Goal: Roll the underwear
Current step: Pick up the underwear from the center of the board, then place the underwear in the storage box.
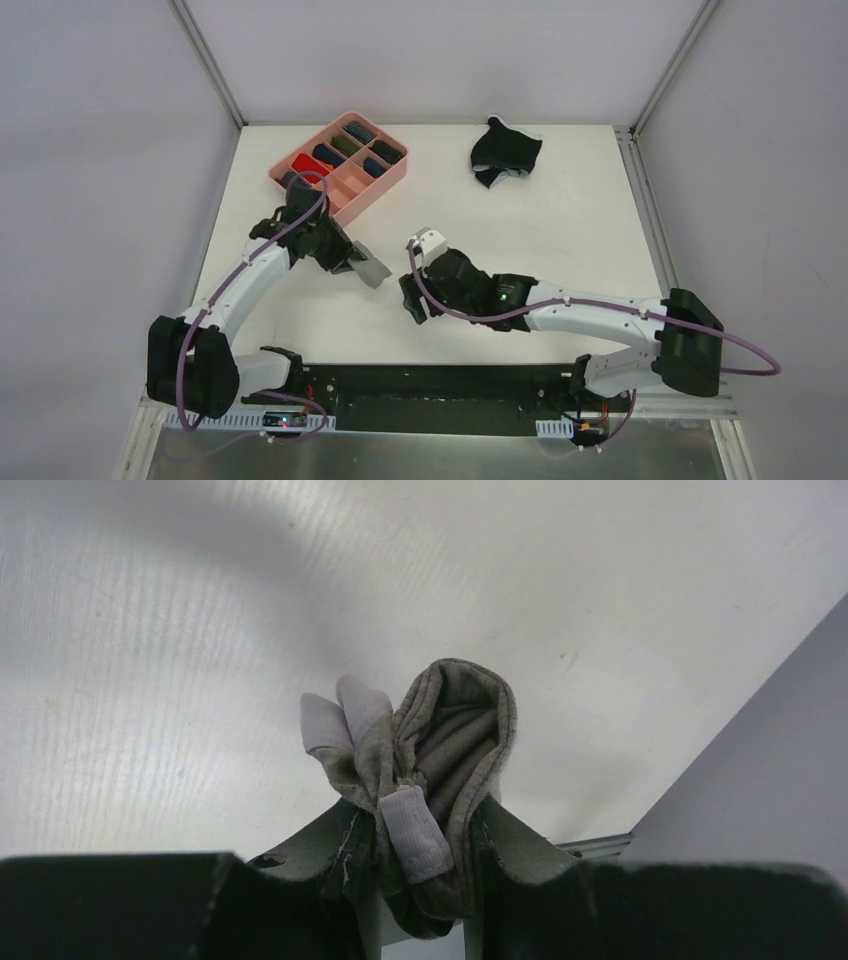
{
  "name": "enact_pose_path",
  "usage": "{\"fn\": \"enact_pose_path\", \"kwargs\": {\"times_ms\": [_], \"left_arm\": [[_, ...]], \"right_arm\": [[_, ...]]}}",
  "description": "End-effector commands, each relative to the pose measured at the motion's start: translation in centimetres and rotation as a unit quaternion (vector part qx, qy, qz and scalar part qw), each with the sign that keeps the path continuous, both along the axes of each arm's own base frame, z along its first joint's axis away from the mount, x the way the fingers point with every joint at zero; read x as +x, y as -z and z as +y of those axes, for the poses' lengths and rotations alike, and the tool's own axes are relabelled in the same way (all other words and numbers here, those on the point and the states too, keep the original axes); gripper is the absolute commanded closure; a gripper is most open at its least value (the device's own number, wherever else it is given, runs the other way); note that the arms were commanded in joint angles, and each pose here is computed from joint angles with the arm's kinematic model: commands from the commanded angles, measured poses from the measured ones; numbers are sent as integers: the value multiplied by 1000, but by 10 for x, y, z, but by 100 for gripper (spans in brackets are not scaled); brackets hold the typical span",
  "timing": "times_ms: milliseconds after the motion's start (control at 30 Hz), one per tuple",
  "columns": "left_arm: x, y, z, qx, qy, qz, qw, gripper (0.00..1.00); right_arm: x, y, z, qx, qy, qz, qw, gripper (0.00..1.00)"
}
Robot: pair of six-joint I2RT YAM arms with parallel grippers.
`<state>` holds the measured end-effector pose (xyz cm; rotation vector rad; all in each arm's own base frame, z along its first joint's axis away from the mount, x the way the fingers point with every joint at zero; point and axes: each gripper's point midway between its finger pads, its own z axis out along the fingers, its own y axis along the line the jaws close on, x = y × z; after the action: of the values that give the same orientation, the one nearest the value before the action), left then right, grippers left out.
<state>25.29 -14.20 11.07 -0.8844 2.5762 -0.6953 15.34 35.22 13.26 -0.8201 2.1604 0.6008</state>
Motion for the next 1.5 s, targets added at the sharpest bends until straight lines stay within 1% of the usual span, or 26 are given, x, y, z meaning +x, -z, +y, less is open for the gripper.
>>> {"fn": "enact_pose_path", "kwargs": {"times_ms": [0, 67, 200, 333, 433, 533, 667, 767, 967, 1100, 1267, 1467], "left_arm": [[8, -41, 0, -8, 77, -13, 997, 100], [20, -61, 5, -8, 94, -25, 995, 100], [58, -100, 15, -7, 114, -76, 991, 100], [101, -123, 18, -42, 140, -105, 984, 100], [131, -124, 32, -43, 146, -112, 982, 100], [152, -116, 46, -64, 149, -103, 981, 100], [172, -96, 76, -17, 129, -76, 989, 100], [180, -84, 91, -10, 121, -58, 991, 100], [182, -62, 105, -36, 114, -27, 992, 100], [179, -38, 122, -10, 90, 10, 996, 100], [176, -12, 124, -13, 88, 46, 995, 100], [159, 0, 140, 33, 73, 97, 992, 100]], "right_arm": [[19, -5, -34, -3, 60, -6, 998, 26], [27, -7, -46, -2, 77, -6, 997, 26], [35, -5, -68, -12, 104, 0, 995, 26], [38, -5, -84, -17, 124, 7, 992, 26], [39, -6, -93, -21, 134, 10, 991, 26], [40, -8, -99, -23, 143, 11, 989, 26], [43, -7, -103, -25, 149, 17, 988, 26], [44, -5, -103, -25, 151, 23, 988, 26], [45, 0, -101, -29, 148, 31, 988, 26], [45, 2, -97, -26, 145, 39, 988, 26], [44, 3, -98, -22, 146, 42, 988, 26], [42, 5, -98, -18, 149, 48, 987, 26]]}}
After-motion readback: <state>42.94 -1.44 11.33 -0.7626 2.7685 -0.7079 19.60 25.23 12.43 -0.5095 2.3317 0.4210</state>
